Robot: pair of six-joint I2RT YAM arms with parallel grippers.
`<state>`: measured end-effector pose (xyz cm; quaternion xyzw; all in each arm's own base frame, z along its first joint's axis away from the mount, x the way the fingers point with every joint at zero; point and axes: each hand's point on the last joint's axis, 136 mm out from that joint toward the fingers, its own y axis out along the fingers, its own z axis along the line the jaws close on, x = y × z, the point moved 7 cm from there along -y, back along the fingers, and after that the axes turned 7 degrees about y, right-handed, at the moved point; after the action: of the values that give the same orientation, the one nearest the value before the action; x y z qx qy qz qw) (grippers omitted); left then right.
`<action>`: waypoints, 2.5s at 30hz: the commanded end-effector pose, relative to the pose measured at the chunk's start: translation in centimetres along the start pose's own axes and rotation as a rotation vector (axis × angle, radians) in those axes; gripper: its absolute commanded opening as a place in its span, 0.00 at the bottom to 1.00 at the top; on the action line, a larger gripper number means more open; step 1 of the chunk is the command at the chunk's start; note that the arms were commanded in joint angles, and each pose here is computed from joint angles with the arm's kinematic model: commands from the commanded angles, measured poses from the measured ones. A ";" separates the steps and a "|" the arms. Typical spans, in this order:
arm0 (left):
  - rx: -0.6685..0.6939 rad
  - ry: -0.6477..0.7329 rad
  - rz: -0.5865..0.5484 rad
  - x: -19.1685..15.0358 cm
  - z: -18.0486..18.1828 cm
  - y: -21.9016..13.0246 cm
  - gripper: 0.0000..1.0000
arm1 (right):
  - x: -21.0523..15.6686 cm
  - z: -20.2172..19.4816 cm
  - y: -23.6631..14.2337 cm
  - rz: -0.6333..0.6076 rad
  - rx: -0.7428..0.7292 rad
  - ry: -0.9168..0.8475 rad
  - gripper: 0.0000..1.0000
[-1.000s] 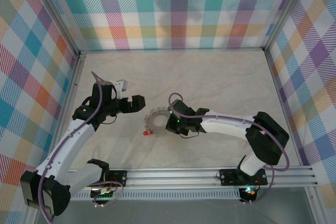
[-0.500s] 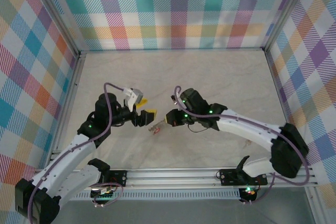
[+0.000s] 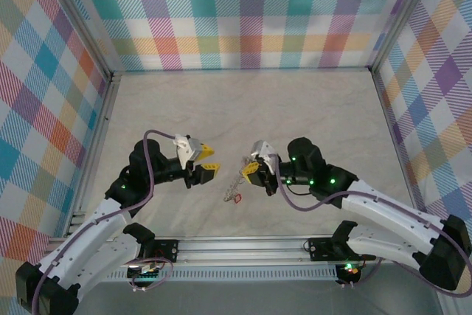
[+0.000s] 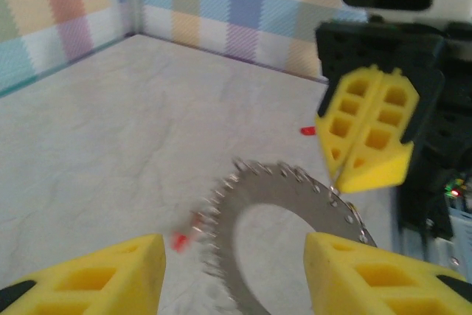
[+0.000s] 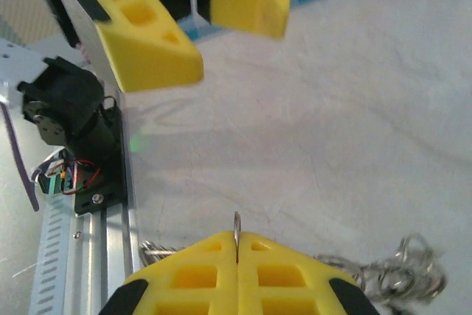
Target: Put the keys on the keyring
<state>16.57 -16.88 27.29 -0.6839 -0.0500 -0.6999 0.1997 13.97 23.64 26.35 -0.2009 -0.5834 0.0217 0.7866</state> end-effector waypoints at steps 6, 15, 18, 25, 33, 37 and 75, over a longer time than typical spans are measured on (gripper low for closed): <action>-0.190 0.099 -0.012 1.2 -2.9 0.4 0.45 | 1.6 2.2 -1.7 -0.299 0.138 -0.272 0.00; -0.531 0.322 -0.065 1.5 -6.5 0.0 0.20 | 2.5 3.1 -1.0 -0.367 0.260 -0.292 0.00; -0.489 0.308 -0.051 1.6 -6.3 0.0 0.25 | 2.5 3.3 -0.7 -0.367 0.270 -0.304 0.00; -0.261 0.269 -0.072 2.4 -4.5 0.2 0.38 | 2.5 3.3 0.5 -0.364 0.281 -0.353 0.00; -0.291 0.292 -0.046 1.4 -4.8 0.3 0.34 | 3.2 3.0 2.0 -0.385 0.296 -0.369 0.00; -0.255 0.293 0.001 0.9 -4.5 0.3 0.31 | 3.0 3.0 2.3 -0.376 0.302 -0.376 0.00; -0.178 0.327 0.024 0.8 -4.3 -0.7 0.15 | 3.4 3.4 2.9 -0.375 0.358 -0.381 0.00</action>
<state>12.49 -17.81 28.36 -0.5766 0.0376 -0.8020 0.1517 13.20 28.24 27.26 0.0115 -0.7128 0.0345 0.7004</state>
